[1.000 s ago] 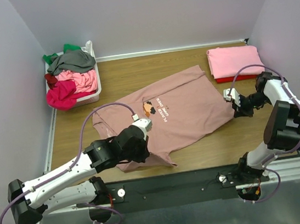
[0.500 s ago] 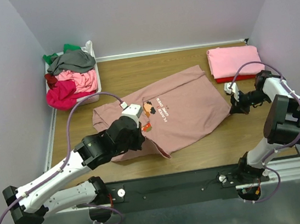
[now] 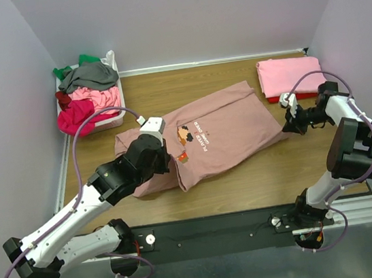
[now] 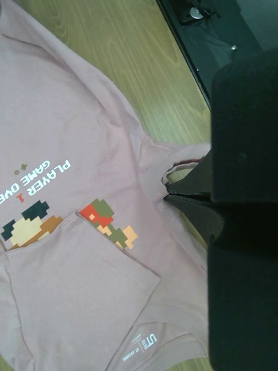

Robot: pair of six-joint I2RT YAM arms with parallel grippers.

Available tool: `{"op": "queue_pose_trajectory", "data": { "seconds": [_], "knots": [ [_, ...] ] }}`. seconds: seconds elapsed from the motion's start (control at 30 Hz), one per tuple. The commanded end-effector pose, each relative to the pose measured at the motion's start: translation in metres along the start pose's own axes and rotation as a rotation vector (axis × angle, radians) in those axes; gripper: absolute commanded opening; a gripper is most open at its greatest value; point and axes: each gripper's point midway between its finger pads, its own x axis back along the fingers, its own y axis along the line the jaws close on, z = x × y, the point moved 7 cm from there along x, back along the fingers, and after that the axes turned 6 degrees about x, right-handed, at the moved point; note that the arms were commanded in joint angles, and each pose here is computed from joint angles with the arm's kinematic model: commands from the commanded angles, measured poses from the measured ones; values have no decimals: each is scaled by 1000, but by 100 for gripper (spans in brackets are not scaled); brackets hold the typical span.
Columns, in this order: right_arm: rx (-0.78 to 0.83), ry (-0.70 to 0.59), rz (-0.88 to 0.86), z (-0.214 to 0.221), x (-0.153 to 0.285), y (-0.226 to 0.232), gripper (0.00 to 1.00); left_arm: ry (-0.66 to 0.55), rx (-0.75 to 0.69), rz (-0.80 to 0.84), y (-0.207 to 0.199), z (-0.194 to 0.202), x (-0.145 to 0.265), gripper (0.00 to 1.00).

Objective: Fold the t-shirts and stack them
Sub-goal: Fold the tshirt

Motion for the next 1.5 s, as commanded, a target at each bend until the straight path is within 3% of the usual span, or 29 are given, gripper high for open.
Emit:
{"op": "queue_pose_trajectory", "data": {
  "seconds": [0.0,0.77,1.47],
  "knots": [
    [22,-40,69,-15,5,-18,0,-75,9,-24,2,-17,1,0],
    [-9,-61,159,-43,-16,-57,0,-168,89,-110,37,-39,-4,0],
    [-48,-19,183,-48,-43,-79,0,-138,101,-123,65,-51,-32,0]
  ]
}}
